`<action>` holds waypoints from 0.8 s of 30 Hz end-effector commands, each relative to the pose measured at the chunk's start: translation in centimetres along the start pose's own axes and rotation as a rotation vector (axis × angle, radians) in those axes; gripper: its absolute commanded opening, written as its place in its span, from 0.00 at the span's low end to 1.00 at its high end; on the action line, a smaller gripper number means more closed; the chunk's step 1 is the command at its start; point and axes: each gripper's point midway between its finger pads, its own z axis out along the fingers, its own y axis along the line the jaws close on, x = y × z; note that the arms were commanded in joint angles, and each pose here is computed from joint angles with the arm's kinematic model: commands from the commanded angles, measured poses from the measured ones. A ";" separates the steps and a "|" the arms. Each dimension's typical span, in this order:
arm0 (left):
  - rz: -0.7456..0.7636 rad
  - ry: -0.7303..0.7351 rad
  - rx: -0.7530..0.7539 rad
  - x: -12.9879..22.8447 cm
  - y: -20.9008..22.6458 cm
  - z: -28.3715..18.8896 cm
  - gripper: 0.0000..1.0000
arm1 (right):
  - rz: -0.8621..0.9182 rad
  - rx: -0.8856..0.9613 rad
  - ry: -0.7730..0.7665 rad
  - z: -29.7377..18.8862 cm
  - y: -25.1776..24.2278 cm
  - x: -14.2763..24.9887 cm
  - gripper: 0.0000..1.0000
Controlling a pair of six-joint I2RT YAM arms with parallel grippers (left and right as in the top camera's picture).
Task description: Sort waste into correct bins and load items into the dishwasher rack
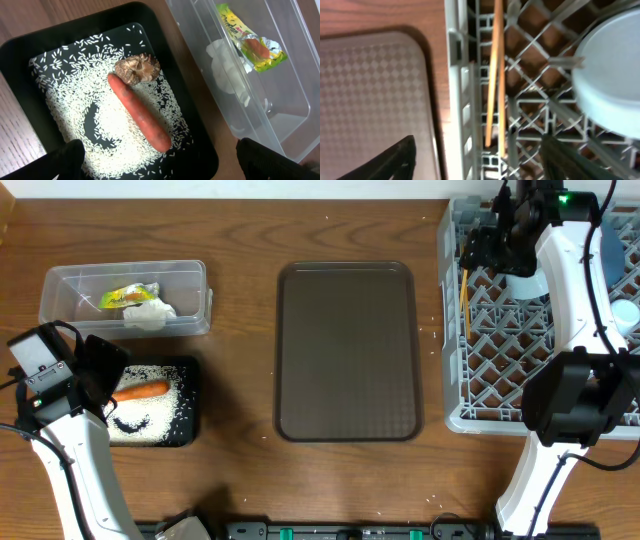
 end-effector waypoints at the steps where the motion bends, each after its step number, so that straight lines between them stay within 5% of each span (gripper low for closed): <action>1: 0.010 -0.020 -0.002 -0.5 0.0 -0.5 0.98 | 0.023 -0.048 0.009 -0.8 1.3 0.5 0.70; 9: 0.010 -0.020 -0.002 -0.5 0.0 -0.5 0.98 | 0.011 -0.083 -0.087 -8.3 4.4 1.6 0.65; 12: 0.010 -0.021 -0.002 -0.5 0.0 -0.5 0.98 | -0.022 -0.096 -0.102 -11.1 5.9 3.1 0.73; 13: 0.010 -0.020 -0.002 -0.5 0.0 -0.5 0.98 | -0.034 -0.098 -0.088 -11.9 6.4 4.1 0.99; 24: 0.010 -0.020 -0.002 -0.5 0.0 -0.5 0.98 | -0.078 0.024 0.138 -12.9 8.5 12.0 0.99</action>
